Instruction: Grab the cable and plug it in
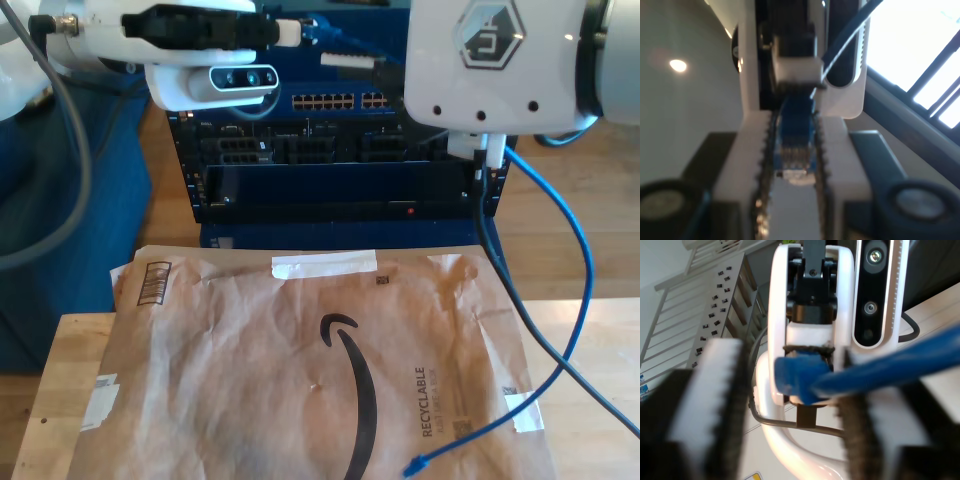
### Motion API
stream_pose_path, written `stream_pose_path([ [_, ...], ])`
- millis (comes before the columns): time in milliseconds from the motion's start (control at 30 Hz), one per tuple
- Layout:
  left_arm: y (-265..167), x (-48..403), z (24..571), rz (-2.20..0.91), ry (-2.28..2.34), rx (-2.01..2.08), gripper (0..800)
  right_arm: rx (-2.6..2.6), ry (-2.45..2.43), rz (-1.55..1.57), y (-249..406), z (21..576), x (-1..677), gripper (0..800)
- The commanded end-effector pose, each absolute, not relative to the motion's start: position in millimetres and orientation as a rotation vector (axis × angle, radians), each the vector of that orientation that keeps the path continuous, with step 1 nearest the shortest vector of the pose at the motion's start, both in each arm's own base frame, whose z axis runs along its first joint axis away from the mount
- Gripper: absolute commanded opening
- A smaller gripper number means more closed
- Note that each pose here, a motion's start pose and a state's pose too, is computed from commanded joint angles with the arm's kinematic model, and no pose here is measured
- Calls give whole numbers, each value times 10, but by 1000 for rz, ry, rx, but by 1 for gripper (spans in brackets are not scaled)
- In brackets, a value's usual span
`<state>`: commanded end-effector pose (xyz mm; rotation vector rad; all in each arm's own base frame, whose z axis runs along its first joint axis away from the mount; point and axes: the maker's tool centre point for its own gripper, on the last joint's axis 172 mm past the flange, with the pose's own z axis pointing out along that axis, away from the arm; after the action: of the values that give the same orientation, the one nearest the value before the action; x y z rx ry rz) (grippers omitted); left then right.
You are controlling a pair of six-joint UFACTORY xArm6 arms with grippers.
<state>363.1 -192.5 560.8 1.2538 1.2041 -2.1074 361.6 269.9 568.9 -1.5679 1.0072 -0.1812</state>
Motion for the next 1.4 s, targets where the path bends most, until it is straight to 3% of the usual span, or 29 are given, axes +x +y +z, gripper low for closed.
stream_pose_path([
  [567, -1931, 3629, 5604, -2110, 1204, 1254, 16, -1576, 998, -164, 2767, 5681, 3575, 221],
  [667, -1931, 3628, 5608, -2108, 1203, 1255, 16, -1576, 998, -164, 2769, 5684, 3578, 192],
  [767, -1931, 3628, 5608, -2108, 1203, 1255, 37, -1573, 1000, -165, 2765, 5681, 3583, 98],
  [800, -1924, 3628, 5605, -2109, 1202, 1254, 107, -1569, 1000, -169, 2755, 5697, 3590, 77],
  [833, -1924, 3629, 5605, -2108, 1198, 1253, 251, -1563, 1000, -174, 2749, 5707, 3599, 64],
  [867, -1922, 3625, 5603, -2108, 1194, 1254, 343, -1555, 1000, -180, 2737, 5726, 3611, 38],
  [1000, -1923, 3632, 5609, -2105, 1190, 1252, 586, -1554, 1003, -179, 2736, 5720, 3613, 14],
  [1033, -1924, 3633, 5624, -2101, 1187, 1252, 723, -1554, 1003, -179, 2736, 5720, 3613, 10],
  [1067, -1924, 3651, 5623, -2094, 1192, 1248, 798, -1554, 1003, -179, 2736, 5720, 3613, 9],
  [1233, -1825, 3999, 5536, -1984, 1305, 1136, 799, -1567, 1050, -159, 2771, 5528, 3727, 4],
  [1400, -1553, 4292, 4784, -1757, 1693, 1111, 799, -1554, 1167, -190, 2516, 5206, 4025, 2],
])
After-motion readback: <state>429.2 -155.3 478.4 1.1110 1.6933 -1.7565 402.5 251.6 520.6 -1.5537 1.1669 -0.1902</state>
